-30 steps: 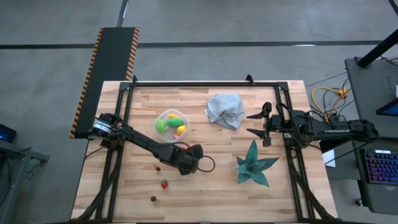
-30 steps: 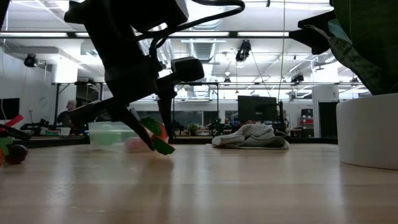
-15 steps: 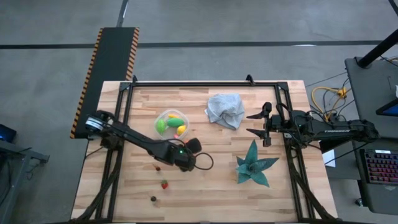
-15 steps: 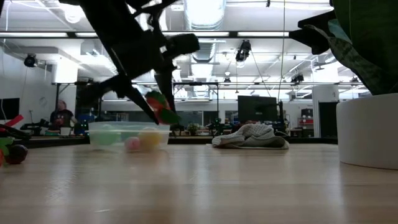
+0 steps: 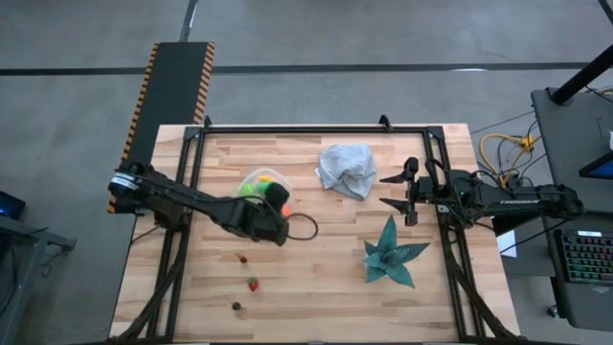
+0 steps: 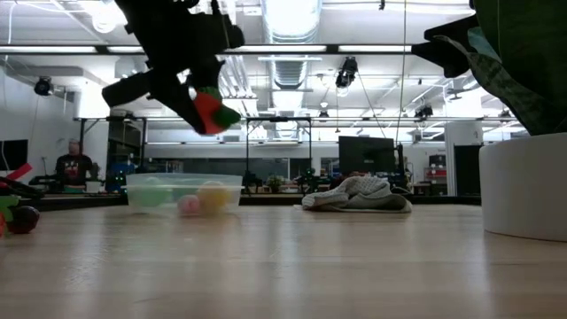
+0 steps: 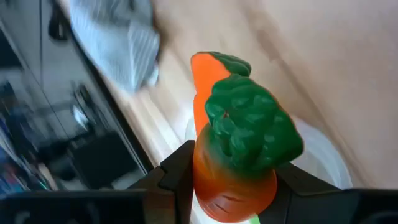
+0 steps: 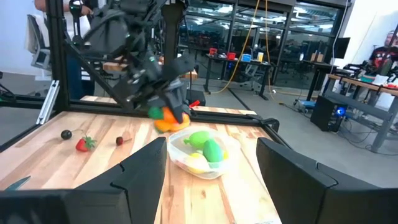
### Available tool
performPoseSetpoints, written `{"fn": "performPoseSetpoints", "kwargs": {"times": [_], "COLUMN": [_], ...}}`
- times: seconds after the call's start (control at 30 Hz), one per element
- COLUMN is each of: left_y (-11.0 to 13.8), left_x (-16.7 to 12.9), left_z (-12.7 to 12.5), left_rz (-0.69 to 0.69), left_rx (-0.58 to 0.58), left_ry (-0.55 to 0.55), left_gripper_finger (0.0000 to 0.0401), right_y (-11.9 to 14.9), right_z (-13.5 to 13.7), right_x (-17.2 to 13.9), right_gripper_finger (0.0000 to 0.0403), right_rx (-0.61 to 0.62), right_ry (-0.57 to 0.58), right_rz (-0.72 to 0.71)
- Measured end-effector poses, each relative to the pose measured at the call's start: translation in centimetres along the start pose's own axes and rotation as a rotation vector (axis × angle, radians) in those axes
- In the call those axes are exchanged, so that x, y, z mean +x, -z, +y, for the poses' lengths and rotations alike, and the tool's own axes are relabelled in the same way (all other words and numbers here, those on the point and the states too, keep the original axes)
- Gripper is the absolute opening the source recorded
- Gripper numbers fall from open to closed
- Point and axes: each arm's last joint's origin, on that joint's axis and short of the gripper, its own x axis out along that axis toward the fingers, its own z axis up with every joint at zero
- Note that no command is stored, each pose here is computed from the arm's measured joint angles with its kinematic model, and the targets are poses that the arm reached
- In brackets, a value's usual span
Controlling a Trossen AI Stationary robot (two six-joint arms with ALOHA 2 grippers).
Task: Pick and placing Produce into tupperware
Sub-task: Put the orange carrot into the transparent container
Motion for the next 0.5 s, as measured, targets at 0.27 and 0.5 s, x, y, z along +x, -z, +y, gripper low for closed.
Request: {"fn": "performPoseSetpoints", "kwargs": {"times": [0.27,0.5], "left_y": [2.1,3.0], "left_x": [0.2,1.4], "left_z": [0.8,0.8], "left_rz": [0.067,0.126], "left_rx": [-0.221,-0.258], "left_ry": [0.105,0.183], "left_gripper_finger": [0.0105,0.0105], "right_y": [0.0,0.0], "right_z": [0.0,0.0], "right_x": [0.0,0.0], "right_gripper_finger": [0.0242,0.0242], "right_rx": [0.000,0.000], "right_ry": [0.000,0.000], "right_rz": [0.000,0.000]}}
